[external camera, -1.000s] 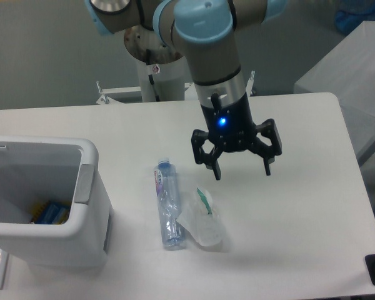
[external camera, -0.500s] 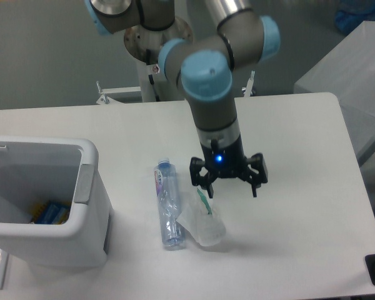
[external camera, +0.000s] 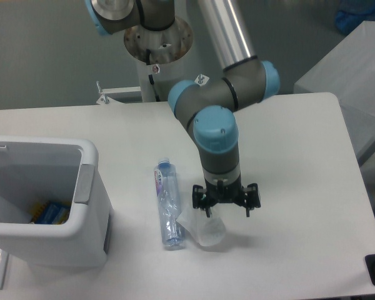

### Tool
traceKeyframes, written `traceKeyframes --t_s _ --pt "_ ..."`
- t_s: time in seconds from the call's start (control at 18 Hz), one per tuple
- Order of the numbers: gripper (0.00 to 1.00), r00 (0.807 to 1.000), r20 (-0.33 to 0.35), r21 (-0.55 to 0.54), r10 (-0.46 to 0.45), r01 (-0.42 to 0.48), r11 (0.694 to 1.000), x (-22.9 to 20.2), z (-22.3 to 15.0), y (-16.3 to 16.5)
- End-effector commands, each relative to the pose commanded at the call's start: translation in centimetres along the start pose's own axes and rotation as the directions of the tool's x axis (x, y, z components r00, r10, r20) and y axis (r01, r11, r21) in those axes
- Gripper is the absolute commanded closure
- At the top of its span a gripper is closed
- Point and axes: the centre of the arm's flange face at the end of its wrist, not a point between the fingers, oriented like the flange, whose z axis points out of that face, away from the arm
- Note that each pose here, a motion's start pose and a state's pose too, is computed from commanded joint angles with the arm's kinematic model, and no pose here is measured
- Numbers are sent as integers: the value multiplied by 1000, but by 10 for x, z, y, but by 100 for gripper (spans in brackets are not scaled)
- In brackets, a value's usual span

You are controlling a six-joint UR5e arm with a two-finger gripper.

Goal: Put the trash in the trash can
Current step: 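Lower the open gripper onto the white tissue and close on it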

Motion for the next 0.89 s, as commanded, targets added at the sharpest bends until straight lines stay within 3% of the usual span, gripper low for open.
traceKeyframes --t_s 0.33,0.44,0.56,0.72,0.78,0.83,0.89 --pt "0 1000 -26 -49 -3 2 999 9 28 10" --pt "8 1000 -29 -58 -5 3 998 14 32 12" --pt "27 1000 -27 -57 -8 6 998 15 32 12" --pt "72 999 -23 -61 -27 26 998 15 32 12" --pt "94 999 -21 -53 -27 26 998 14 28 11" --pt "100 999 -30 -60 -28 26 998 15 27 13" --pt "100 999 -37 -54 -30 28 998 15 24 12"
